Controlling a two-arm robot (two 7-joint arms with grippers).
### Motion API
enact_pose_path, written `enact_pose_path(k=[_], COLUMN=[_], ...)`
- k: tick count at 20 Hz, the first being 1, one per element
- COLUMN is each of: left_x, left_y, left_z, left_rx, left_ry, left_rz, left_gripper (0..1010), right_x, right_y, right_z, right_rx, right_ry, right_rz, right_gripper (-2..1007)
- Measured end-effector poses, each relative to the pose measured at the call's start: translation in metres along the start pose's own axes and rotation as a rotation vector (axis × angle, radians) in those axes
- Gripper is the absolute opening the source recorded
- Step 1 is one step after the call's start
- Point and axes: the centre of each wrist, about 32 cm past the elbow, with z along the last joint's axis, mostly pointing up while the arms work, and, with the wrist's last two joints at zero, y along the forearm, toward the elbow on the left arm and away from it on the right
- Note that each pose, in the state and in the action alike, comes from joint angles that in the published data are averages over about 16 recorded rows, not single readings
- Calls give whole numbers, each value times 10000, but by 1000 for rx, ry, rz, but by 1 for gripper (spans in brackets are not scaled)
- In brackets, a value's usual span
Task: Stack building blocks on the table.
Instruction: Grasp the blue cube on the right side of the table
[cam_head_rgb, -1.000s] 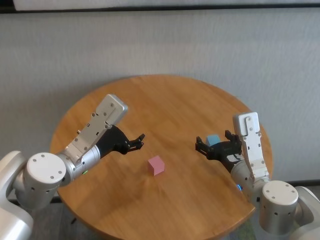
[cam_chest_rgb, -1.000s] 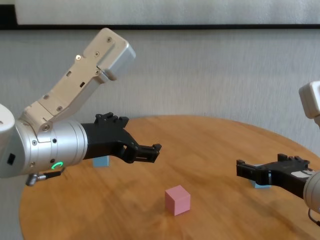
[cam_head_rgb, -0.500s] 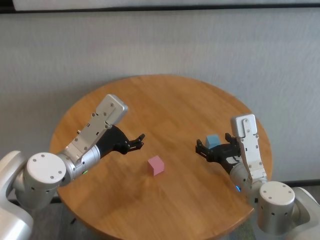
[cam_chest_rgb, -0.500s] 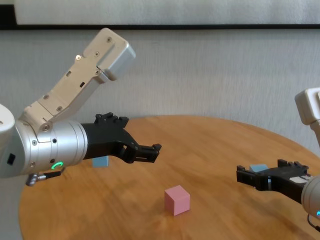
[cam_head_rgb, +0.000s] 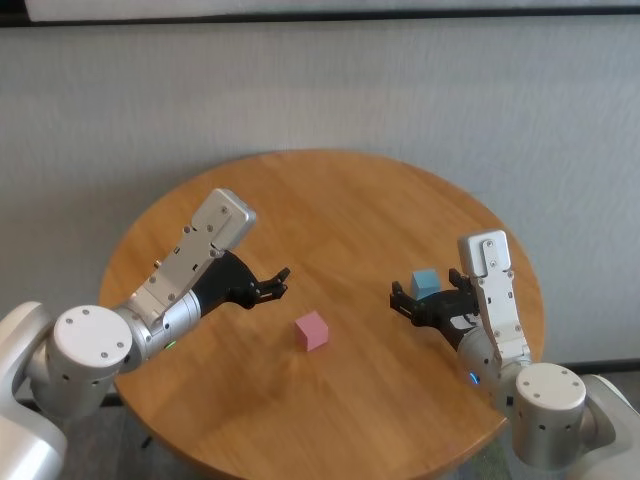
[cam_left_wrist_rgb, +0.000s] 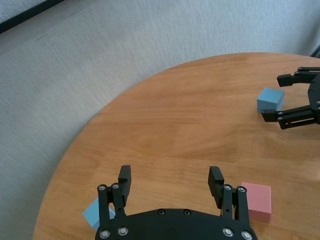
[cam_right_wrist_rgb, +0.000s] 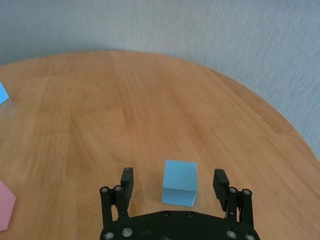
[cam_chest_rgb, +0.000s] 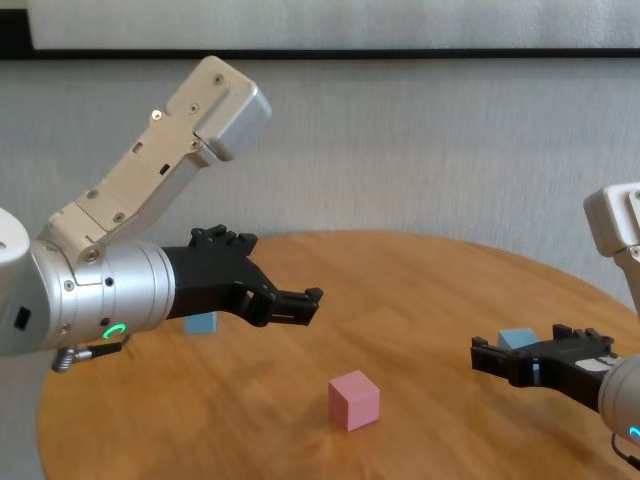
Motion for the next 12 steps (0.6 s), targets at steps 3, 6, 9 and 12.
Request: enact_pose_path(k=[3,6,9,12], left_x=[0,0,0,0], left_y=[0,0,0,0], left_z=[0,0,0,0], left_rx=[0,0,0,0], left_ry=[0,0,0,0], left_rz=[0,0,0,0], left_gripper=[1000,1000,1000,1000], right_x=[-3,-5,-7,-7], right_y=[11,22,33,42], right_z=[-6,-10,-14,-17], right_rx=[-1,-3,-5,-8], right_ry=[-1,-2,-3,-4], right_rz=[-1,-1,-3,-4], right_gripper=[1005,1005,1005,1005])
